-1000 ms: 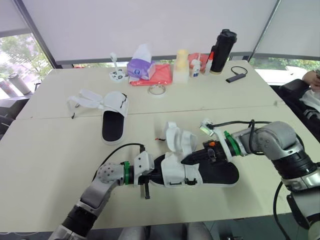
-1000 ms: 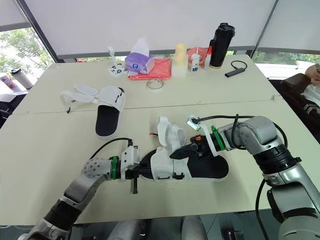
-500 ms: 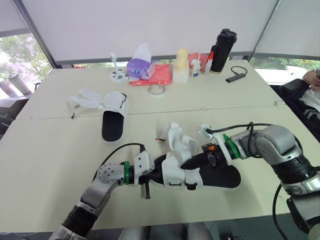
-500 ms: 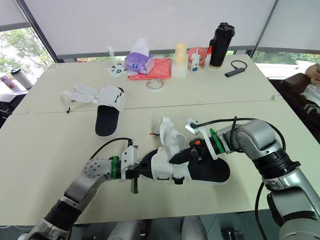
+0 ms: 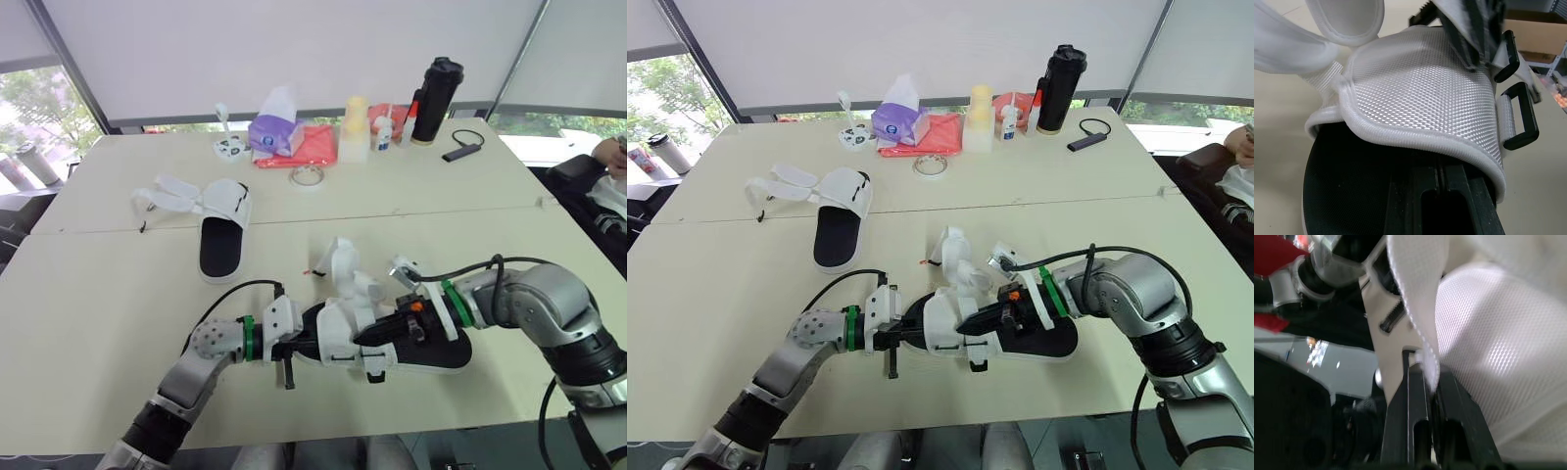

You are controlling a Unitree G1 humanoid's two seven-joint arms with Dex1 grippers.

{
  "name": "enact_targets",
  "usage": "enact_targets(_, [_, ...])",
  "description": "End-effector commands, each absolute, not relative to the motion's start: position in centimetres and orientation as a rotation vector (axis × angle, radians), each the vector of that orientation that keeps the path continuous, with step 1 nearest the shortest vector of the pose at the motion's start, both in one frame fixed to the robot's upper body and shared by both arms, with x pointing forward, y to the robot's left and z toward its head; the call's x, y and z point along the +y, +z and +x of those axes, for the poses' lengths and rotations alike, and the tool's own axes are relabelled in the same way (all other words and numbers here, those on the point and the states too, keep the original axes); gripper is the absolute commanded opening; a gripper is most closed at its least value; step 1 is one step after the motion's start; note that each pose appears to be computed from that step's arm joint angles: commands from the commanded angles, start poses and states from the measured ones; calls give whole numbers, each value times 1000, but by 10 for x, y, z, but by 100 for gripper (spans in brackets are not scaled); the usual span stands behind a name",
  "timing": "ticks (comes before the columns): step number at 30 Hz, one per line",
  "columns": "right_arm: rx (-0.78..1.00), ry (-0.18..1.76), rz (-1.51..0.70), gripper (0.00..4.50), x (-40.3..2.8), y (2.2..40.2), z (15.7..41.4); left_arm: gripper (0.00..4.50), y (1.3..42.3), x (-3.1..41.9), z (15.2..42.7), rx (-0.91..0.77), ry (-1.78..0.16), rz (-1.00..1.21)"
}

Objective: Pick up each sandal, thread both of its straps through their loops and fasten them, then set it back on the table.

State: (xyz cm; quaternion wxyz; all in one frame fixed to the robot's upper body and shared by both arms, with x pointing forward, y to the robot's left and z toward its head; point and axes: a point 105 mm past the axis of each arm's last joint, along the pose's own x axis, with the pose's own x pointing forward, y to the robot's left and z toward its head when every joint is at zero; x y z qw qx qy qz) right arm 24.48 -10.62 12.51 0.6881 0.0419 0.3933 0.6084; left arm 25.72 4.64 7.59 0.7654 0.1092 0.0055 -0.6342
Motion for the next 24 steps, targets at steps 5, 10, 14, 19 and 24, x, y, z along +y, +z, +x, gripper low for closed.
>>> enact_targets(5, [848,1362,71,30,-111,135,241,0,72,47,260,34,-1375,252])
enact_targets(10, [798,1364,98,234,-116,150,240,0,72,46,261,33,-1379,250])
enact_targets(14, [799,1328,83,443,-121,150,240,0,72,46,261,32,-1382,251])
enact_targets(19, [804,1299,88,447,-130,154,239,0,72,45,262,31,-1381,250])
enact_targets(24, [774,1211,78,447,-158,171,236,0,71,45,262,30,-1378,249])
